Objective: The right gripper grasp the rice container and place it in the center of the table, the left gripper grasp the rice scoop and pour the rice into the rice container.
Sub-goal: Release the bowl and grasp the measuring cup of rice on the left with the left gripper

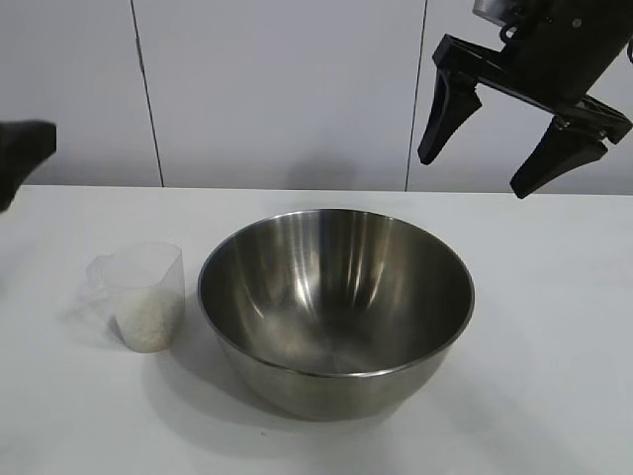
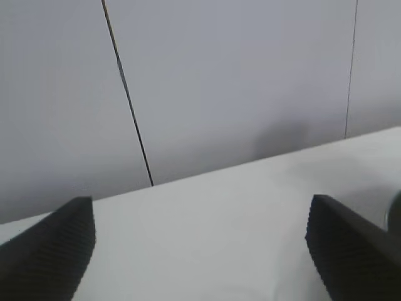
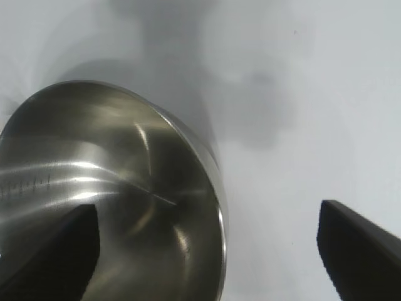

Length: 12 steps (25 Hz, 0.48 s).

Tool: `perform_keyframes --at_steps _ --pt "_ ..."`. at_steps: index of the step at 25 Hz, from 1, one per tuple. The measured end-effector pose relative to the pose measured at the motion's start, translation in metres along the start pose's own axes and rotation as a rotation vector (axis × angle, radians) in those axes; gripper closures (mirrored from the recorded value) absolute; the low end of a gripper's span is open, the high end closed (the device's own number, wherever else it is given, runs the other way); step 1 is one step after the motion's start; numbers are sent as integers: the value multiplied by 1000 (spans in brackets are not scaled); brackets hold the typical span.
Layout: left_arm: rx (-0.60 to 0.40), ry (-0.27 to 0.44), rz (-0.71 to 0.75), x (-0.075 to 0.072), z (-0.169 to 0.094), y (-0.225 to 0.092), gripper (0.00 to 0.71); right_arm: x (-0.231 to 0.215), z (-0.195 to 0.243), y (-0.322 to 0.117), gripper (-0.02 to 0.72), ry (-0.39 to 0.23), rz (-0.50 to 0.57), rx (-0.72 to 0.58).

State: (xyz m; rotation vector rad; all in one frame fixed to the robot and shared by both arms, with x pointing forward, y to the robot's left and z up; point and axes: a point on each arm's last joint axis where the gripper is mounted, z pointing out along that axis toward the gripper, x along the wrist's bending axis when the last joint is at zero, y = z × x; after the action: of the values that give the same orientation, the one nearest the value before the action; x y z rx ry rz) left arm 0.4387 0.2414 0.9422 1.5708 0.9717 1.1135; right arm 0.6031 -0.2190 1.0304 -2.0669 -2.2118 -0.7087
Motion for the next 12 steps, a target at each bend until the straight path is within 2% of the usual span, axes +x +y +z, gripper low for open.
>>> perform_keyframes --at_steps 7,12 --pt "240 19 -1 -5 2 -52 56 0 0 0 51 0 0 0" --pt "333 9 7 -9 8 -72 56 0 0 0 51 0 0 0"
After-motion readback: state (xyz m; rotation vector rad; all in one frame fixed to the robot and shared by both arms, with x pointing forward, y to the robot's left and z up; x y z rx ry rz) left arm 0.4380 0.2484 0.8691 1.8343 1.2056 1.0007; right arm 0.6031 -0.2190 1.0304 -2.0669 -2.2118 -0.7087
